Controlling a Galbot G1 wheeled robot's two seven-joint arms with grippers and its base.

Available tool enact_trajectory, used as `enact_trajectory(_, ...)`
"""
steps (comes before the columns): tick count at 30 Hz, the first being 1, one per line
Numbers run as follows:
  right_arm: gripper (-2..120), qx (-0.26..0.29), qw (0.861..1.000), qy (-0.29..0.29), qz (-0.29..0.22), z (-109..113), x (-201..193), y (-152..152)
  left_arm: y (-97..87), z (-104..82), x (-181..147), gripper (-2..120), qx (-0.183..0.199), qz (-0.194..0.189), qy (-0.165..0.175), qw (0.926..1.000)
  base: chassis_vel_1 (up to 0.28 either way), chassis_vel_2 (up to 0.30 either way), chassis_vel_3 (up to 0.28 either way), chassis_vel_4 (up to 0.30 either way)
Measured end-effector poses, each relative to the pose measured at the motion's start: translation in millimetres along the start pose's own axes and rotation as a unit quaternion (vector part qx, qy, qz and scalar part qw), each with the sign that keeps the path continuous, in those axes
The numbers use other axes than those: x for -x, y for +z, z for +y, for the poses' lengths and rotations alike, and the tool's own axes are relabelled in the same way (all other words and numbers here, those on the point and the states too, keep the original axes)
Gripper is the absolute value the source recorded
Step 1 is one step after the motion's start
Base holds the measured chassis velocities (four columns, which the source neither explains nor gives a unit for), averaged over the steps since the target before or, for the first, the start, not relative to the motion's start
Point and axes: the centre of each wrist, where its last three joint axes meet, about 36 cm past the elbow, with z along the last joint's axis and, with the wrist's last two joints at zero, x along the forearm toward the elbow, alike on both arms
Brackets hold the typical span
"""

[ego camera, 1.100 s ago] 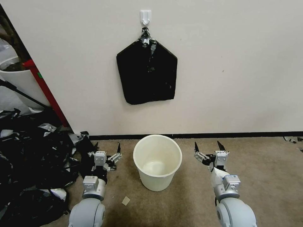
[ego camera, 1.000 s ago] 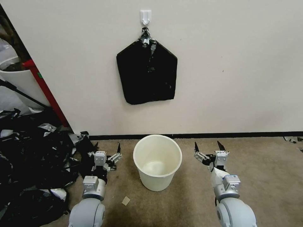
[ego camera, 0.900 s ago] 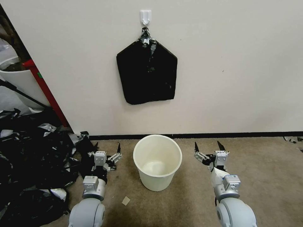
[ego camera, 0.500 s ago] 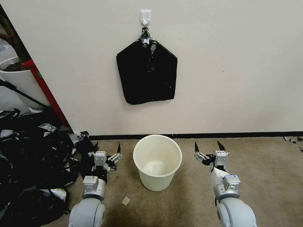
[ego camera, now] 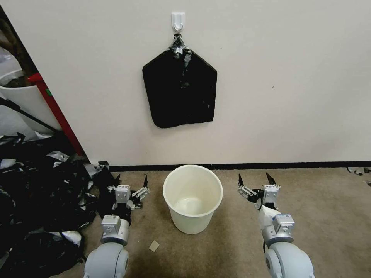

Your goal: Place a trash bag onto the trash bin.

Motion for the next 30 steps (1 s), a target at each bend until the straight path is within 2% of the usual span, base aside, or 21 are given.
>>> enact_trajectory(30, 100, 0.000, 1.000, 0.000, 0.000, 0.0, 0.0, 0.0, 0.0, 0.0, 0.0, 100, 0.000, 0.000, 0.000, 1.0000, 0.000, 0.000, 0.000, 0.000)
